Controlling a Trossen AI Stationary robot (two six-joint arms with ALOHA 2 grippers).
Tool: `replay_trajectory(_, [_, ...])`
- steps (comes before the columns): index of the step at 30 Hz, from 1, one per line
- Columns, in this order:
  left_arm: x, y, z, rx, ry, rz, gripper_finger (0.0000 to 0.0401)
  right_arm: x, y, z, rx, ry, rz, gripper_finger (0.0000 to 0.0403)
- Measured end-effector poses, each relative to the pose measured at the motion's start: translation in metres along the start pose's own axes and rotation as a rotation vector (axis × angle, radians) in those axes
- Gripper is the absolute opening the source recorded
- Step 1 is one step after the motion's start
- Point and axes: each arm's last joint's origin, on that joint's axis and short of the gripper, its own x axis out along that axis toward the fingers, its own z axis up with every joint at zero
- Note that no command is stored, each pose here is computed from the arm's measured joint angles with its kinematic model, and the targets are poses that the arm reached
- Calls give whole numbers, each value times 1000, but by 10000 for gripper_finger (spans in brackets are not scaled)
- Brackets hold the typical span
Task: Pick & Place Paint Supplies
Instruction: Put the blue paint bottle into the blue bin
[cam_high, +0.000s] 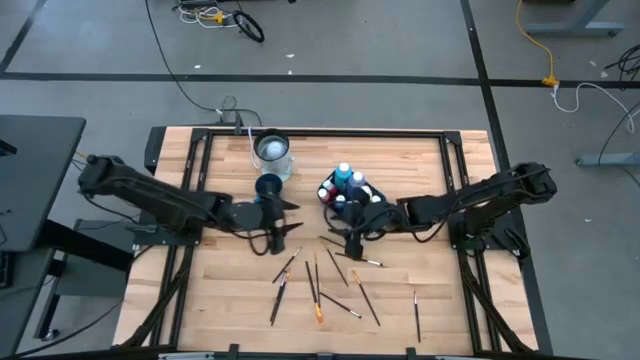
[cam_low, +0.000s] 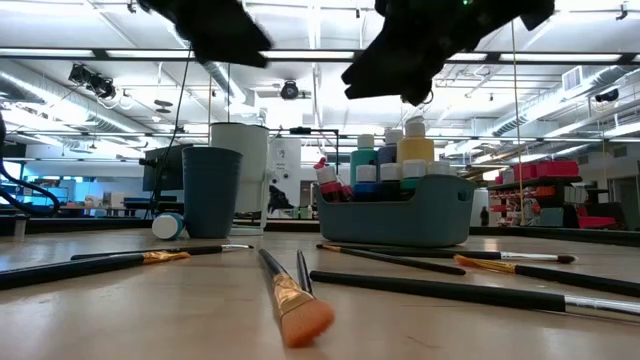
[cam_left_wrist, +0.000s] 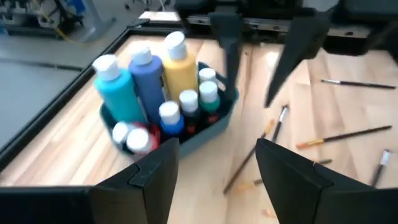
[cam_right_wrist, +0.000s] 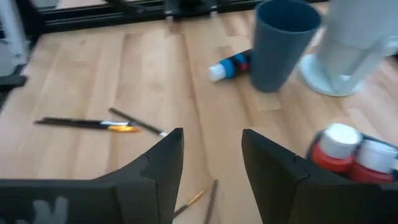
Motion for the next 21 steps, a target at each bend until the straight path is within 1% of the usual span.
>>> replay_trajectory(2, [-16,4,-2,-25,28,37,222,-1,4,0,-5,-1,19,166])
replay_trajectory(5, [-33,13,-7,-78,70,127,222,-2,8,2,-3,-28,35,166])
replay_trajectory(7, [-42,18,-15,-115,124,175,222,-2,10,3,0,-49,44,166])
replay_trajectory(9, [-46,23,-24,-188,194,211,222,-3,12,4,0,-59,51,166])
replay_trajectory(11, [-47,25,-33,-307,246,240,222,-3,13,4,0,-65,55,166])
replay_trajectory(13, [-46,27,-43,-397,274,280,222,-3,13,4,0,-65,55,166])
replay_trajectory(16, [-40,28,-57,-482,300,328,222,-3,13,4,0,-65,54,166])
replay_trajectory(21, [-35,32,-77,-670,369,347,222,-3,13,4,0,-64,54,166])
